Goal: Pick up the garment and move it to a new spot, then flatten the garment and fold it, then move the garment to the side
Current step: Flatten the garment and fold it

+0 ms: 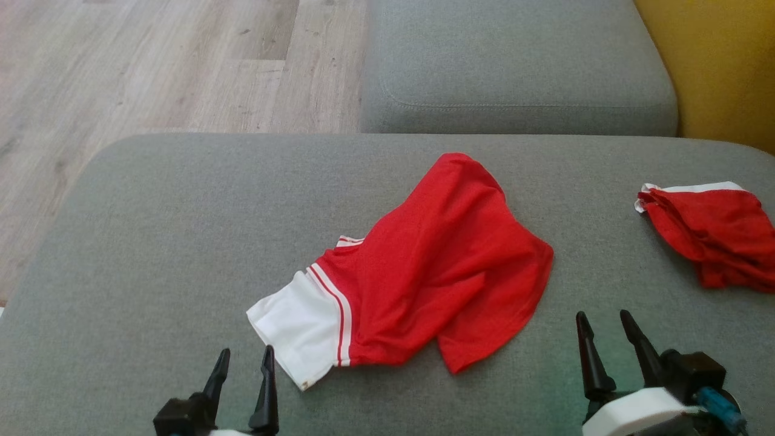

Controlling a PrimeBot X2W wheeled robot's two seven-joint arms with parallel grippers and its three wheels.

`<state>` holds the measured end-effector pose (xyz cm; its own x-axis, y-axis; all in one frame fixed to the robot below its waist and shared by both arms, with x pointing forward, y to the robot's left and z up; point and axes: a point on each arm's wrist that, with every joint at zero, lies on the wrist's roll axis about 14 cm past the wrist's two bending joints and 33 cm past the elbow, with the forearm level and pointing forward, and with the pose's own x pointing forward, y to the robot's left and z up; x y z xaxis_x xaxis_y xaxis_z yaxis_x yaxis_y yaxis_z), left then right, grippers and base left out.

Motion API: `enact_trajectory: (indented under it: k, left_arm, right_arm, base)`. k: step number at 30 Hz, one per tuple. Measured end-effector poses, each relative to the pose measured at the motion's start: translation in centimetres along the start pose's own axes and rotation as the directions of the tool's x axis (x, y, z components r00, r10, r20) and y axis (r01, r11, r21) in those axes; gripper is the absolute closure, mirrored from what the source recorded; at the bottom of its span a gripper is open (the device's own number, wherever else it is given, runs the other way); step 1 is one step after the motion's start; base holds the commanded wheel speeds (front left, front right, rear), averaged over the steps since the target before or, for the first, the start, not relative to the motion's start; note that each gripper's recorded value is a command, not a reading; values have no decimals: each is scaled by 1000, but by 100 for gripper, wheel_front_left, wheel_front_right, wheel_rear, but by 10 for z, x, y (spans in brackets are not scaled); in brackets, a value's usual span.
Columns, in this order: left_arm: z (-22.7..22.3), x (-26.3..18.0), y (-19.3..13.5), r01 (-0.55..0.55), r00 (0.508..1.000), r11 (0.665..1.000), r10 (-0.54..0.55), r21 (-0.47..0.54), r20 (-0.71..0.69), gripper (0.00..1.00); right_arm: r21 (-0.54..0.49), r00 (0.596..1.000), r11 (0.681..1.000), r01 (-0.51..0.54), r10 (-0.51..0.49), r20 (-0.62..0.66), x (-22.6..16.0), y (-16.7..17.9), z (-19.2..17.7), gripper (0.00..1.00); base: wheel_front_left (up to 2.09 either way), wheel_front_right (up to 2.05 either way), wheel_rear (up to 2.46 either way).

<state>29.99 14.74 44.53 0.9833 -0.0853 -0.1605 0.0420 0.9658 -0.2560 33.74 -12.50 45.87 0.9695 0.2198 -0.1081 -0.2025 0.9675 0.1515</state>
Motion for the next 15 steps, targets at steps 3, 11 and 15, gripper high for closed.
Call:
enact_trajectory:
  k: [3,11,15]
  left_arm:
    - [1,0,1,-1,1000,1000,1,0,3,0]
    - [2,0,2,-4,1000,1000,4,1,12,0]
    - [2,1,2,-5,1000,1000,5,2,10,0]
  right_arm:
    - [0,1000,1000,-9,9,0,0,3,0,0]
    - [7,1000,1000,-16,16,-3,0,6,-1,0]
    - [7,999,1000,-27,27,-20,0,9,-5,0]
  base:
    - [0,0,0]
    - [0,0,0]
    - [0,0,0]
